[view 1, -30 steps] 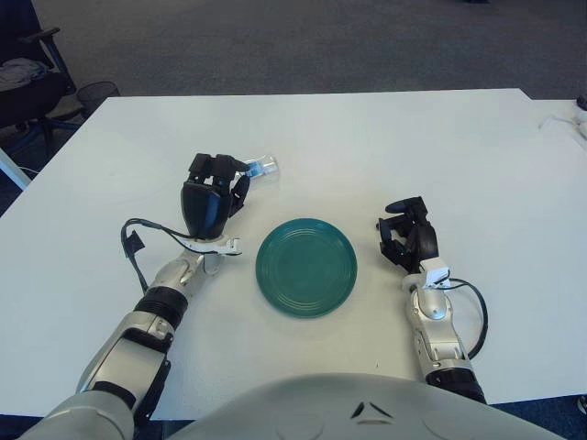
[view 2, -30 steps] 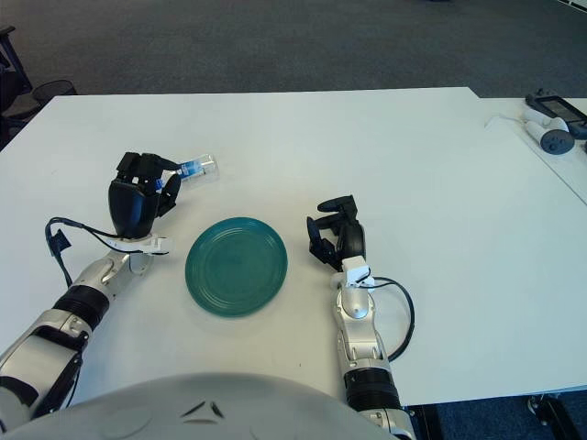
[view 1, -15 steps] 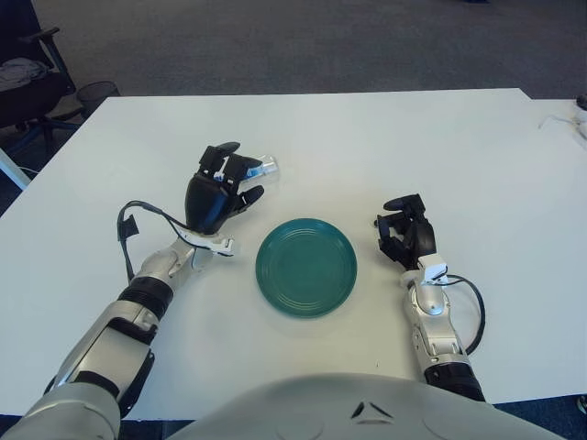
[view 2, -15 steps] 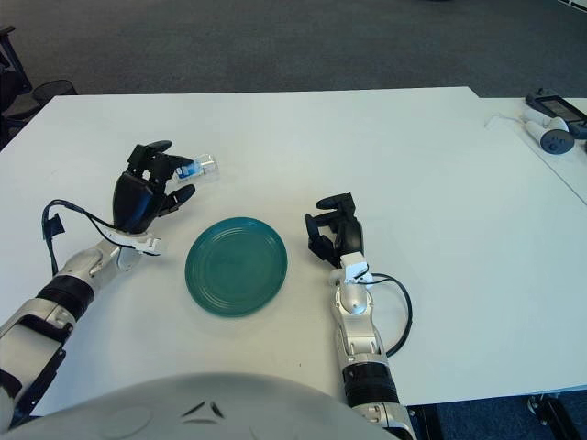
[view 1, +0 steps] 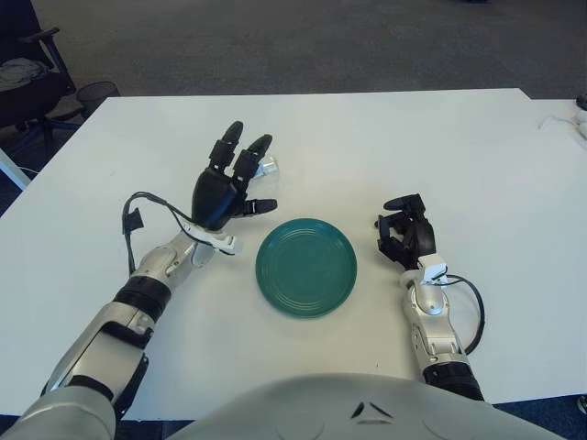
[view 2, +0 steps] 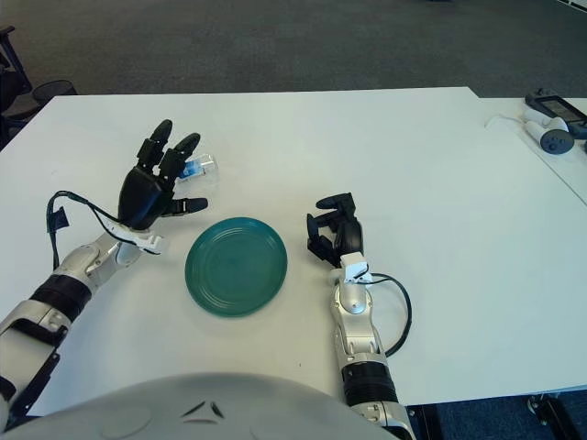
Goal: Put the bottle into the plate.
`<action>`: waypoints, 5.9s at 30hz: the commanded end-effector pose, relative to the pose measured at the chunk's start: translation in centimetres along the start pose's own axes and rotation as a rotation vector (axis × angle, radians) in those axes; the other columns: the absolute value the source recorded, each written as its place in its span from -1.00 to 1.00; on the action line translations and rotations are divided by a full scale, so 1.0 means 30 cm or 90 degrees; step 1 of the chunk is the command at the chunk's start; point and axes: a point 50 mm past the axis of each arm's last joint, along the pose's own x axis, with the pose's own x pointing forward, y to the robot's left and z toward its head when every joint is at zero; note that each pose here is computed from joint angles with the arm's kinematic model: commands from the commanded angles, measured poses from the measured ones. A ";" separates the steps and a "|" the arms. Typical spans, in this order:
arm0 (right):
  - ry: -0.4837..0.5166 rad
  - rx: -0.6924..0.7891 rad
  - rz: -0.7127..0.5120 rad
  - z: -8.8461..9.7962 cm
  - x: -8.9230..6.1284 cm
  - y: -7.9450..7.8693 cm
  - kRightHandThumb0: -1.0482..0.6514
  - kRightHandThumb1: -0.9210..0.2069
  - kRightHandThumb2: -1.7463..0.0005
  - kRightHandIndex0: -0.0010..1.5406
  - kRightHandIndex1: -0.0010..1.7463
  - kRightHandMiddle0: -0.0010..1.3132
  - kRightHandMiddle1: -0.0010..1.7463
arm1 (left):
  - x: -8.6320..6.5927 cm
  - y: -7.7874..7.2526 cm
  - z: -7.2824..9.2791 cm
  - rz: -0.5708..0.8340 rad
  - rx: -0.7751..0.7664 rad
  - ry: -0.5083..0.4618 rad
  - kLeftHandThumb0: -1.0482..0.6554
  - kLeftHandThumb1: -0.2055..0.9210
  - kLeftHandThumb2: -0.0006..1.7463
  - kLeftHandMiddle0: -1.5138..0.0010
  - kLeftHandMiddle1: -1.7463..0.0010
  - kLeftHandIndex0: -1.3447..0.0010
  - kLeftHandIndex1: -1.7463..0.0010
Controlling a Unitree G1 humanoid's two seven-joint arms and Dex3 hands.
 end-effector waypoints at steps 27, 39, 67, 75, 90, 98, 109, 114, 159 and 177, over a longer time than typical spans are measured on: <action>0.141 -0.006 -0.002 -0.126 -0.059 0.009 0.23 -0.63 0.10 -0.46 0.81 -0.77 1.00 | 0.084 0.014 -0.098 -0.022 0.049 0.066 -1.00 1.00 -0.49 0.88 0.96 1.00 0.35; 0.137 -0.008 0.004 -0.131 -0.051 0.009 0.23 -0.70 0.20 -0.47 0.72 -0.72 1.00 | 0.168 0.012 -0.132 -0.005 0.117 0.095 -0.97 1.00 -0.43 0.77 0.92 1.00 0.16; 0.134 -0.002 -0.004 -0.128 -0.042 0.016 0.23 -0.58 0.05 -0.44 0.83 -0.77 1.00 | 0.274 -0.021 -0.138 -0.092 0.089 0.120 -0.97 1.00 -0.27 0.50 0.77 0.99 -0.26; 0.135 0.003 -0.002 -0.129 -0.041 0.017 0.23 -0.64 0.12 -0.45 0.77 -0.75 1.00 | 0.273 -0.026 -0.140 -0.114 0.072 0.125 -0.97 1.00 -0.25 0.50 0.50 0.87 -0.34; 0.130 0.013 -0.003 -0.128 -0.040 0.019 0.23 -0.55 0.02 -0.43 0.83 -0.75 1.00 | 0.276 -0.012 -0.150 -0.142 0.060 0.115 -0.96 1.00 -0.12 0.43 0.31 0.70 -0.39; 0.127 0.010 0.001 -0.128 -0.042 0.018 0.23 -0.50 -0.03 -0.41 0.85 -0.74 1.00 | 0.274 -0.001 -0.152 -0.154 0.061 0.104 -0.97 1.00 0.00 0.42 0.30 0.74 -0.37; 0.133 0.006 0.005 -0.132 -0.041 0.020 0.23 -0.58 0.08 -0.42 0.73 -0.67 1.00 | 0.274 0.010 -0.151 -0.153 0.098 0.078 -0.95 1.00 0.02 0.35 0.27 0.75 -0.37; 0.132 0.012 0.004 -0.133 -0.041 0.019 0.23 -0.58 0.10 -0.43 0.72 -0.65 1.00 | 0.275 0.012 -0.149 -0.155 0.146 0.060 -0.94 1.00 0.02 0.29 0.08 0.69 -0.39; 0.128 0.029 0.005 -0.143 -0.055 0.017 0.23 -0.50 0.02 -0.41 0.73 -0.60 1.00 | 0.167 -0.073 -0.145 -0.397 0.255 0.145 -0.95 1.00 0.30 0.31 -0.57 0.83 -0.39; 0.139 0.022 0.005 -0.148 -0.057 0.017 0.23 -0.60 0.12 -0.48 0.68 -0.55 1.00 | 0.140 -0.092 -0.137 -0.433 0.218 0.174 -0.98 1.00 0.37 0.18 -1.00 0.97 -0.37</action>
